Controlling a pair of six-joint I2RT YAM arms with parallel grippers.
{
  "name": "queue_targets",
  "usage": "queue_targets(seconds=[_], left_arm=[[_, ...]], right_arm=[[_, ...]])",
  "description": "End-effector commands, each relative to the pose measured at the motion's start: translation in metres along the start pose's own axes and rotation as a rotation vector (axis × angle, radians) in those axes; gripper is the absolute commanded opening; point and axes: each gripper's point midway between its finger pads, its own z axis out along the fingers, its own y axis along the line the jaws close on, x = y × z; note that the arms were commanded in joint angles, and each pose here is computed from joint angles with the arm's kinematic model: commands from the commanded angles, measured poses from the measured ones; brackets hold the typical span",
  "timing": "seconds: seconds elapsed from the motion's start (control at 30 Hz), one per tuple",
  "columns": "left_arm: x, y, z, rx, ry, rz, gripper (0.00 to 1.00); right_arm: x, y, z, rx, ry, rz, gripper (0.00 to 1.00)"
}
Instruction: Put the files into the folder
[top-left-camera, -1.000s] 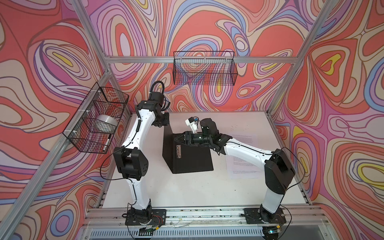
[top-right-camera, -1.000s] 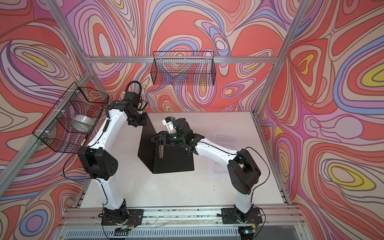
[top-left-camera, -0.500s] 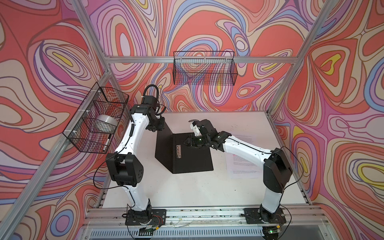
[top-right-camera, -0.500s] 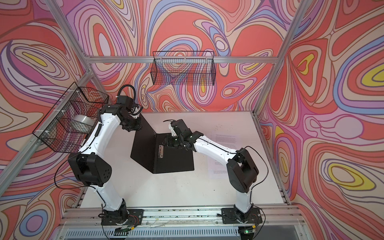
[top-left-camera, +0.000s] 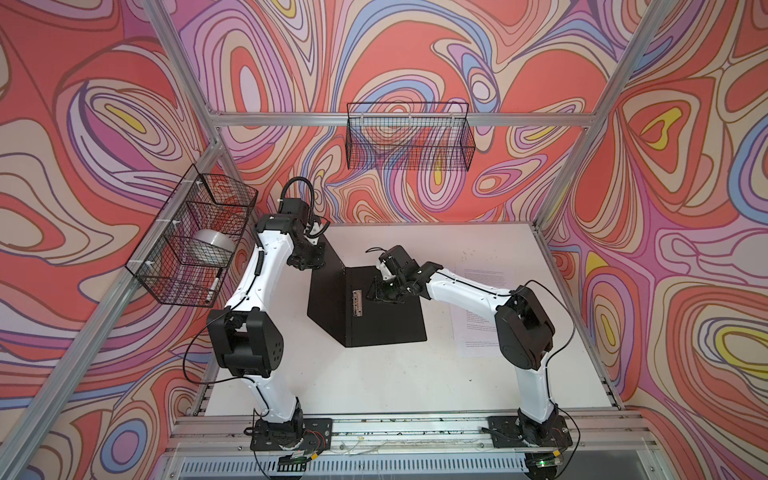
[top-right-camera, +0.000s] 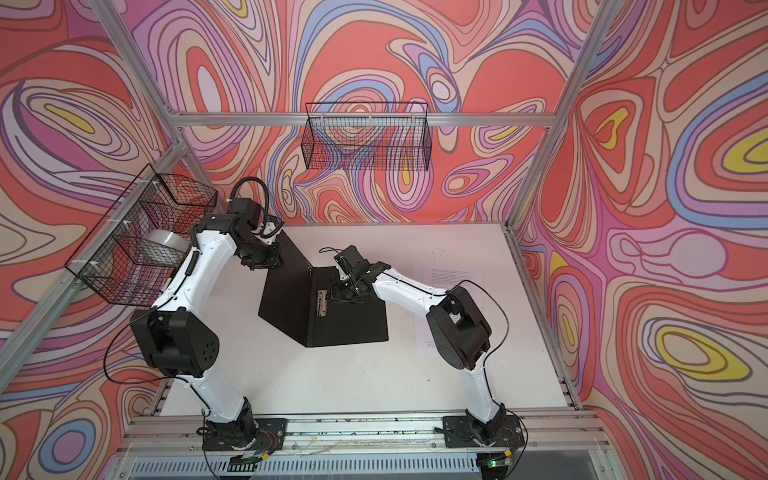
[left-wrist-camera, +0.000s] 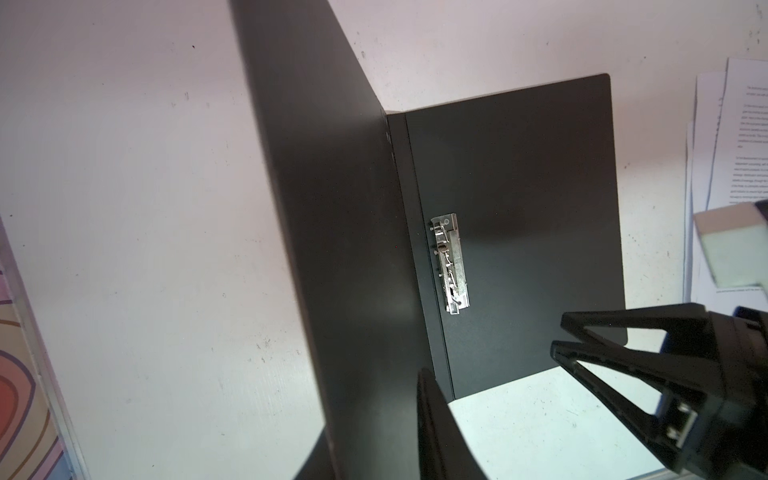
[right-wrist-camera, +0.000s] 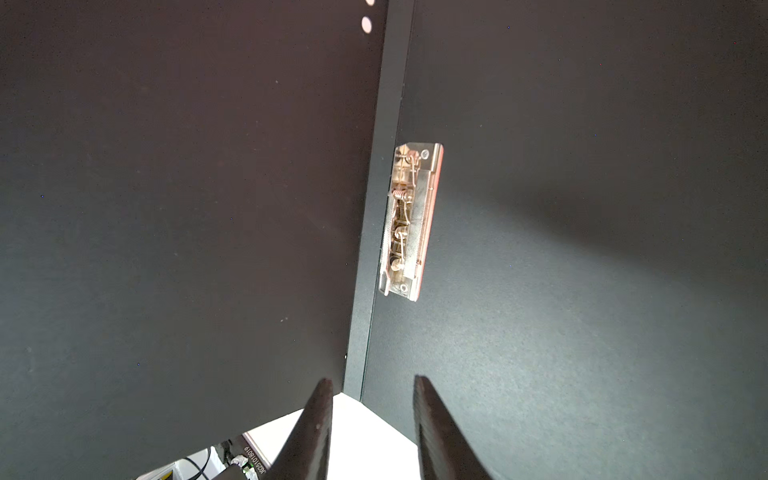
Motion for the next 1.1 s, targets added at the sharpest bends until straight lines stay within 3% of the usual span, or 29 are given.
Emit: queue_targets(seconds=[0.0, 0.2, 0.63, 1.07], left_arm=[[0.015, 0.004, -0.011, -0.001, 0.03, 0.022, 0.3], [0.017, 0.017, -0.017, -0.02, 0.02, 0.01, 0.29], [0.042, 0.005, -0.016, 0.061, 0.04, 0.059, 0.29], [0.041, -0.001, -0.008, 0.107, 0.037, 0.014, 0.05]], right_arm=[[0.006, -0.009, 0.009, 0.03, 0.038, -0.005, 0.33], [0.01, -0.012, 0.021, 0.021, 0.067, 0.002, 0.32], [0.016, -0.019, 0.039, 0.017, 0.088, 0.029, 0.3], [0.025, -0.011, 0.058, -0.012, 0.141, 0.014, 0.27]])
